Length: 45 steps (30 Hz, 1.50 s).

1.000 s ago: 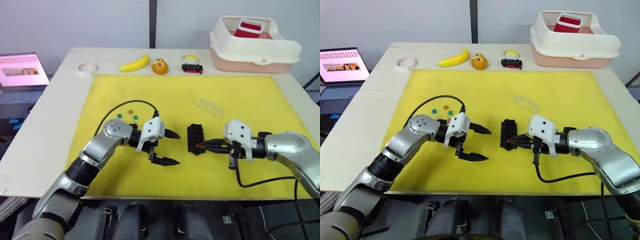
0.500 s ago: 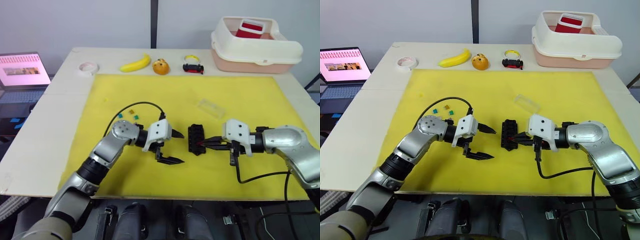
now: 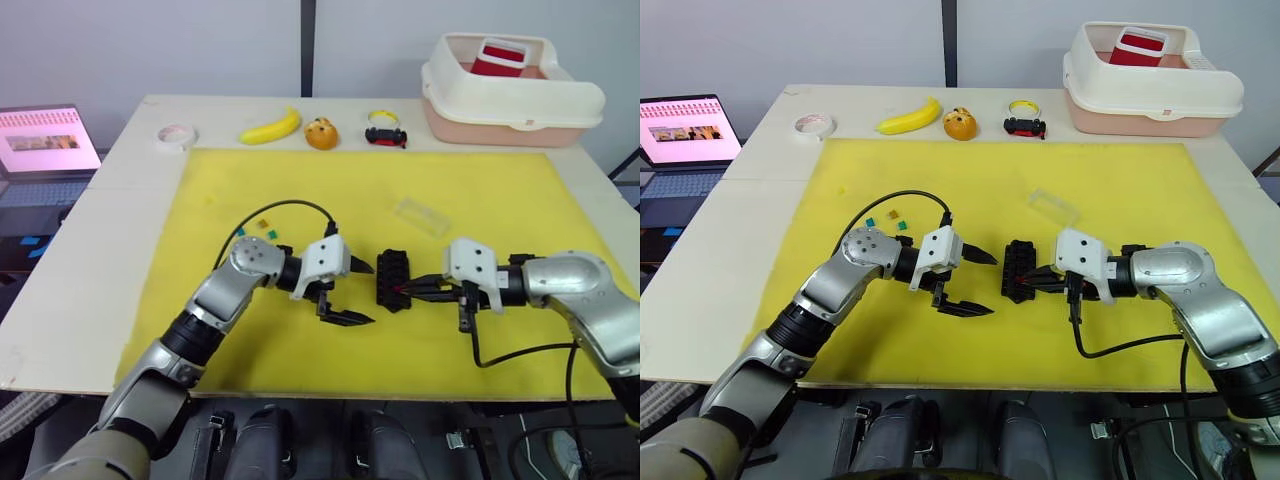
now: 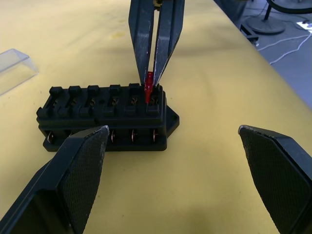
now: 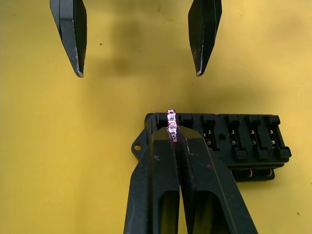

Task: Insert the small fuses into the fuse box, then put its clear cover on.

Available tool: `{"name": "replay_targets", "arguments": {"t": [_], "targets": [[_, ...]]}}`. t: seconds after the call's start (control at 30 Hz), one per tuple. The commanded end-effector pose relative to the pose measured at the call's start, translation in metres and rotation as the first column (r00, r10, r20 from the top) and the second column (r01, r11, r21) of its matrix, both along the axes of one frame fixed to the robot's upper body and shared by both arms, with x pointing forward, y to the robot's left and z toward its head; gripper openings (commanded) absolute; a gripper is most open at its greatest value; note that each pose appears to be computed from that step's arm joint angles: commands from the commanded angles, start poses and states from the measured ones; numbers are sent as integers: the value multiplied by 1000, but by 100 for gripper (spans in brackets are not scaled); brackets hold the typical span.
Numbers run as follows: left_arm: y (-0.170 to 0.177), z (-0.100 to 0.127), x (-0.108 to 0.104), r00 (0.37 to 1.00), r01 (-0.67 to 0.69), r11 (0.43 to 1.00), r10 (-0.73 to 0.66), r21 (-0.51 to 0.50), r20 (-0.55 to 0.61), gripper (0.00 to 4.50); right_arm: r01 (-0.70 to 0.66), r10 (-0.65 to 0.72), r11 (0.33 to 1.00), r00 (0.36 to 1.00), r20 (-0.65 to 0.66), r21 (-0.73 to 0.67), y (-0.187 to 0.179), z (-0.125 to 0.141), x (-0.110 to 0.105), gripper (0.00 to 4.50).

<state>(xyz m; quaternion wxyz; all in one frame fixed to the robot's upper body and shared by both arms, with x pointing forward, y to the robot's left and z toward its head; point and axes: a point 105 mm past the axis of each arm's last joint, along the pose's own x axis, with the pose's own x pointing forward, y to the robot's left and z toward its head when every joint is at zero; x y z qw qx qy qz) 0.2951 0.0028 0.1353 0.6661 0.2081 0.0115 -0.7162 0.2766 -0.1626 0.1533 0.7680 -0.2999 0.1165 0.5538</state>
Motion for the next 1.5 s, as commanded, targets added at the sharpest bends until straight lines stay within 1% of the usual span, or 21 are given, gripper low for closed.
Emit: {"name": "replay_targets", "arguments": {"t": [0.03,0.1,0.2,0.37,0.73,1.13,1.2,1.23,1.27,1.3,1.37,1.4,1.5], "targets": [[-2,9,1,999,5,1000,-4,-17,33,448,-31,29,999,998,55,43,7,23,-3,0],[-2,9,1,999,3,1000,-2,-17,34,448,-25,23,998,999,45,55,8,24,-3,0],[-2,10,1,999,2,1000,-1,-17,35,448,-25,24,999,999,41,24,5,18,-4,0],[-2,10,2,999,0,1000,1,-17,38,448,-20,19,999,999,30,29,7,13,-6,0],[0,12,4,999,-9,1000,10,-13,41,448,12,-11,1000,1000,29,-20,2,-4,-4,0],[-2,11,0,1000,1,1000,-1,-10,28,448,17,-16,1000,999,39,-24,3,-7,-5,0],[-2,11,0,1000,2,1000,-2,-9,27,450,16,-16,1000,999,30,-8,4,-3,-6,72],[-2,11,0,1000,2,1000,-2,-9,27,450,16,-16,1000,999,28,4,4,0,-7,100],[-2,11,0,1000,2,1000,-2,-8,27,450,18,-18,1000,999,30,16,4,4,-8,156],[-2,11,0,1000,1,1000,-1,-8,27,450,20,-21,1000,999,32,24,4,8,-8,200],[-1,11,0,1000,1,1000,0,-9,26,450,16,-17,999,999,35,43,4,15,-10,307],[-1,11,0,1000,0,1000,0,-10,26,450,19,-21,998,999,31,60,4,18,-11,353],[-2,11,1,1000,0,1000,1,-14,27,450,28,-30,994,999,22,104,5,17,-10,353]]}}
